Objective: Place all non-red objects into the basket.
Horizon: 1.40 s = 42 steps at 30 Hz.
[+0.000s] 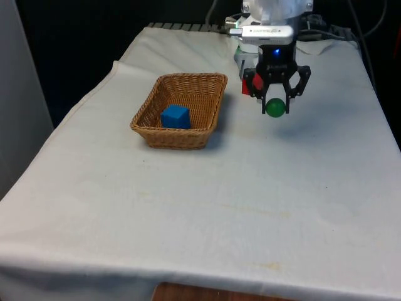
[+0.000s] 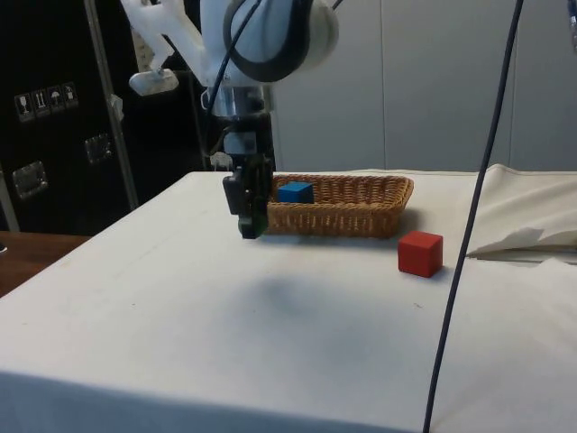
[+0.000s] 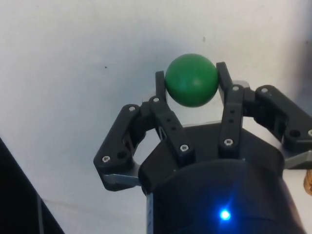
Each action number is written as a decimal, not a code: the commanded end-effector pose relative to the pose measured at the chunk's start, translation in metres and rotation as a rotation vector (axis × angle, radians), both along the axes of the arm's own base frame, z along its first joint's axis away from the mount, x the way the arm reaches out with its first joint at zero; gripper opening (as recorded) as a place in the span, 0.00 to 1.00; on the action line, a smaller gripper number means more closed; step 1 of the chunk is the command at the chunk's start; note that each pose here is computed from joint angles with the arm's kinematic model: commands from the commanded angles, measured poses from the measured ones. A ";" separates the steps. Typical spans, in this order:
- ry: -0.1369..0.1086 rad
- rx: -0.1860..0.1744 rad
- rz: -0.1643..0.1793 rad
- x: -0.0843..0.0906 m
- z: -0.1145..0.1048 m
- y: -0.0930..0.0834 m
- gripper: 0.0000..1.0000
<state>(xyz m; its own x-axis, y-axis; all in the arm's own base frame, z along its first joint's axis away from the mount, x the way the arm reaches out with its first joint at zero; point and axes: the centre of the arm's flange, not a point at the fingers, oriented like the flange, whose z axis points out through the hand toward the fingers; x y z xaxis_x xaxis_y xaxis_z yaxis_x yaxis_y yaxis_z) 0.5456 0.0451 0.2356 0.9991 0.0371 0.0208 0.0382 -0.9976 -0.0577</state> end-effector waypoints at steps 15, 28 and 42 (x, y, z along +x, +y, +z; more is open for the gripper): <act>0.002 0.009 -0.003 -0.020 0.007 -0.042 0.00; -0.002 0.010 -0.007 -0.042 0.021 -0.076 0.00; -0.020 0.029 -0.007 -0.069 0.037 -0.111 0.00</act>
